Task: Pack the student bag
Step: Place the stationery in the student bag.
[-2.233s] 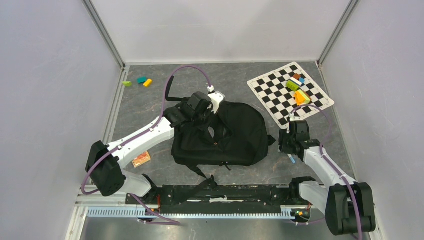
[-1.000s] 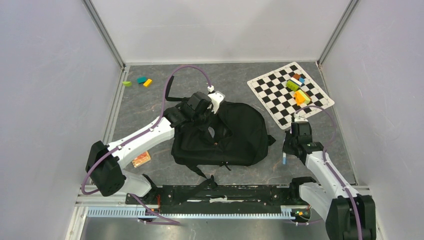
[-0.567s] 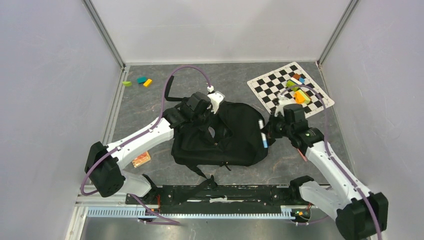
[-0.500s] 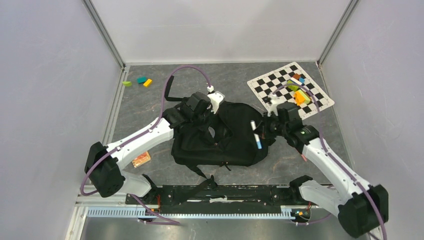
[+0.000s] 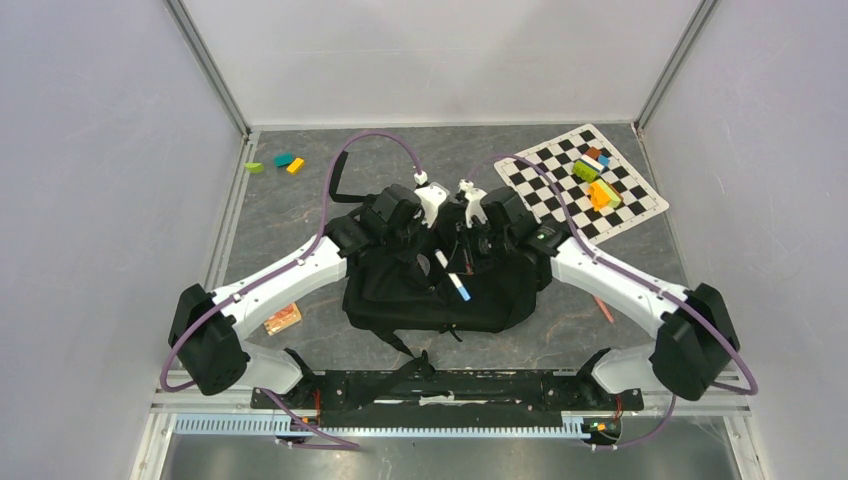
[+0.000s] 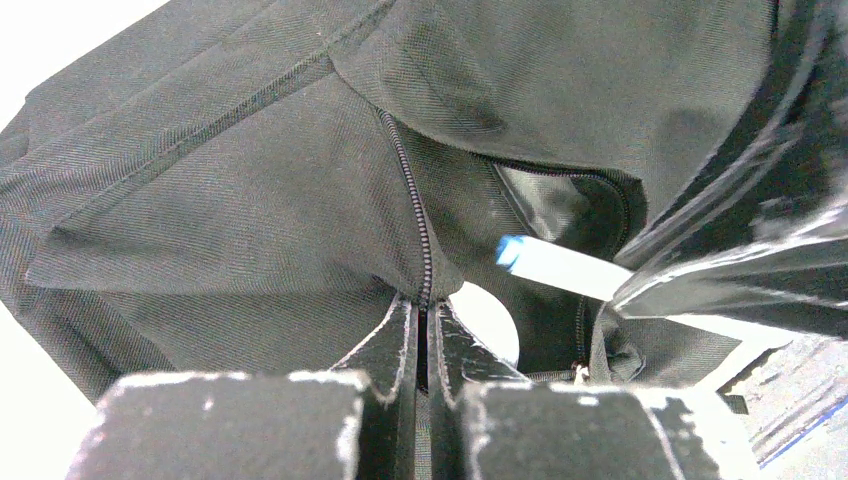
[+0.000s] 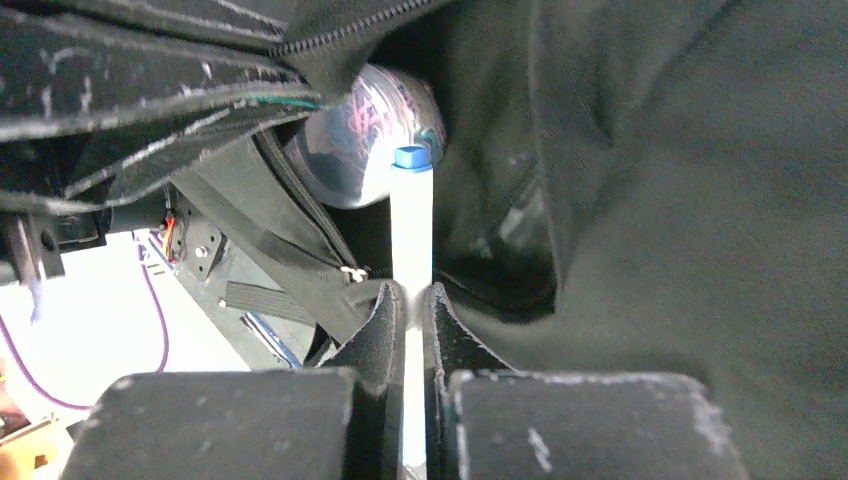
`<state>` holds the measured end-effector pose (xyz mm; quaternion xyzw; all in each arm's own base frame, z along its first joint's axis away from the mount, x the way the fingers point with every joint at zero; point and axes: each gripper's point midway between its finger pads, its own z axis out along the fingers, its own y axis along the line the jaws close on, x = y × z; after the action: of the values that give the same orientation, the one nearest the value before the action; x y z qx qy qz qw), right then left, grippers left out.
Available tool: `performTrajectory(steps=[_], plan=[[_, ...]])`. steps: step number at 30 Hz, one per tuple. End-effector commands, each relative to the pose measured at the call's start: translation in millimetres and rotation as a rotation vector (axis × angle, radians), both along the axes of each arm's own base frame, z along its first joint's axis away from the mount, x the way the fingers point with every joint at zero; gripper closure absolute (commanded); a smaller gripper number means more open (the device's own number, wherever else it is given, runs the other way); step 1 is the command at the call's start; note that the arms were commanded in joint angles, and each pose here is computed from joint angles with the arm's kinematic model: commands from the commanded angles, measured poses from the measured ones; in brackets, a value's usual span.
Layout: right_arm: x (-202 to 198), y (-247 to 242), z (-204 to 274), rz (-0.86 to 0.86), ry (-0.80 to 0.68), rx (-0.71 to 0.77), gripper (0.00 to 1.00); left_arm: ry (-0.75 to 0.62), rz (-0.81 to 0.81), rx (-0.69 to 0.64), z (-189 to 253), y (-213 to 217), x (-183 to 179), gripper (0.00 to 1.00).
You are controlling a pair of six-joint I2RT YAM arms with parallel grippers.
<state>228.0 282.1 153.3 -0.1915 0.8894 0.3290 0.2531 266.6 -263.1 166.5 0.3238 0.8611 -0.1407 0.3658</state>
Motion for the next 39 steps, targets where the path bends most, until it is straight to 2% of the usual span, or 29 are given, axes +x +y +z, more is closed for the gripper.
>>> performTrajectory(steps=[1,10,21,26,34,39], plan=[[15,23,14,0.013,-0.02,0.045,1.0,-0.072,-0.044,-0.115,32,-18,1,0.98],[60,40,24,-0.158,-0.107,0.132,1.0,-0.071,-0.043,-0.116,32,-19,2,0.98],[88,63,32,-0.289,-0.218,0.239,1.0,-0.058,-0.062,-0.129,31,-22,-1,0.98],[91,55,23,-0.372,-0.281,0.208,1.0,-0.059,-0.063,-0.131,32,-22,-1,0.98],[95,35,12,-0.414,-0.372,0.064,1.0,-0.063,-0.06,-0.131,34,-21,-1,0.98],[91,39,4,-0.411,-0.355,0.068,1.0,-0.062,-0.063,-0.134,34,-21,-2,0.98]])
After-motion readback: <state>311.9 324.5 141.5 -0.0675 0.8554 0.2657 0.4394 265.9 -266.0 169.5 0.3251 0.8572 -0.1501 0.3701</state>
